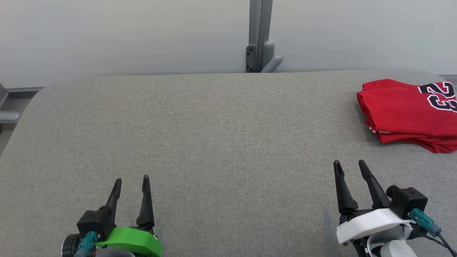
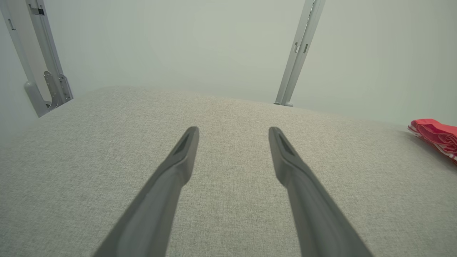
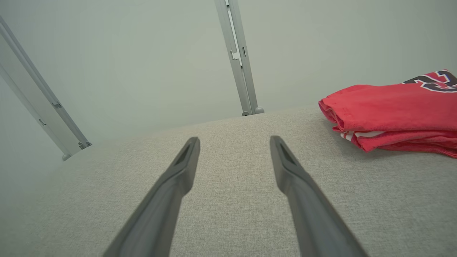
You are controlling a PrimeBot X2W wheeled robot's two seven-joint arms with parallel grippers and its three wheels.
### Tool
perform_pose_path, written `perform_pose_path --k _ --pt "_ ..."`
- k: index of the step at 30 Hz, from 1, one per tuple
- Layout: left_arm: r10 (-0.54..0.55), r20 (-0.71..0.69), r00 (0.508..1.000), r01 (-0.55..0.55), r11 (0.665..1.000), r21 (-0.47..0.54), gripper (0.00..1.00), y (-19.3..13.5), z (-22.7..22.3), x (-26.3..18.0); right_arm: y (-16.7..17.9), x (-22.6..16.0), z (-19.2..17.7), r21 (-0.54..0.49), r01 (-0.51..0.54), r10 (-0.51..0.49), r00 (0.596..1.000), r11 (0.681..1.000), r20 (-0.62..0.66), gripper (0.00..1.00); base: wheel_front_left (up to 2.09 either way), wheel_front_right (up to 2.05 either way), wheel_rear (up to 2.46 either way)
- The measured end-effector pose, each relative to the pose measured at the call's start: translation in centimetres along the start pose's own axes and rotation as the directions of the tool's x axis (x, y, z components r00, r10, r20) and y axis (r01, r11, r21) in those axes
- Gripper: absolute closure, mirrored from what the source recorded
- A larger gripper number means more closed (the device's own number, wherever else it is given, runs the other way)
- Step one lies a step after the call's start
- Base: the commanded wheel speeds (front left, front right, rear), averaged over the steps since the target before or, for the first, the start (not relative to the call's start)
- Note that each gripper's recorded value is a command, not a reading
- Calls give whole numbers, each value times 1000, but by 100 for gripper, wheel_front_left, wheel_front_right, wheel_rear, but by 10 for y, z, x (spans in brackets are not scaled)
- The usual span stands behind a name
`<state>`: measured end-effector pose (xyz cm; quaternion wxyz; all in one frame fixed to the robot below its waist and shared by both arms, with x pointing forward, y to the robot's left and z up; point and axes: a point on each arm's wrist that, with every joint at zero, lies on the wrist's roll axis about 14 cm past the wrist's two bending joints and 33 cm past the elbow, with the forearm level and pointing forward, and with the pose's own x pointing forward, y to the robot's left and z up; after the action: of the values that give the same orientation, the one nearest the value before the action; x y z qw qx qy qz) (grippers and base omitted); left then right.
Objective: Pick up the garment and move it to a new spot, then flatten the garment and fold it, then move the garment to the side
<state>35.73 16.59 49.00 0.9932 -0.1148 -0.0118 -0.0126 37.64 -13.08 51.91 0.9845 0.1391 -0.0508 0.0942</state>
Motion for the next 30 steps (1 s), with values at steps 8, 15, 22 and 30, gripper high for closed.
perform_pose_path --k 8,15,22,30 --pt "3 2 1000 -3 1000 -3 0 0 1 1 3 1 -3 -7 -10 10 1000 1000 -8 0 0 0 0" --pt "14 -33 999 -14 1000 -12 100 2 -11 -5 3 -2 -14 5 -6 6 999 1000 -42 100 0 0 0" --pt "49 -110 993 -58 995 -77 100 10 -31 -13 -6 -11 -28 74 42 -35 995 996 -93 100 0 0 0" --pt "75 -133 988 -102 973 -208 100 16 -31 -8 -18 -12 -27 199 105 -87 991 974 -98 100 0 0 0"
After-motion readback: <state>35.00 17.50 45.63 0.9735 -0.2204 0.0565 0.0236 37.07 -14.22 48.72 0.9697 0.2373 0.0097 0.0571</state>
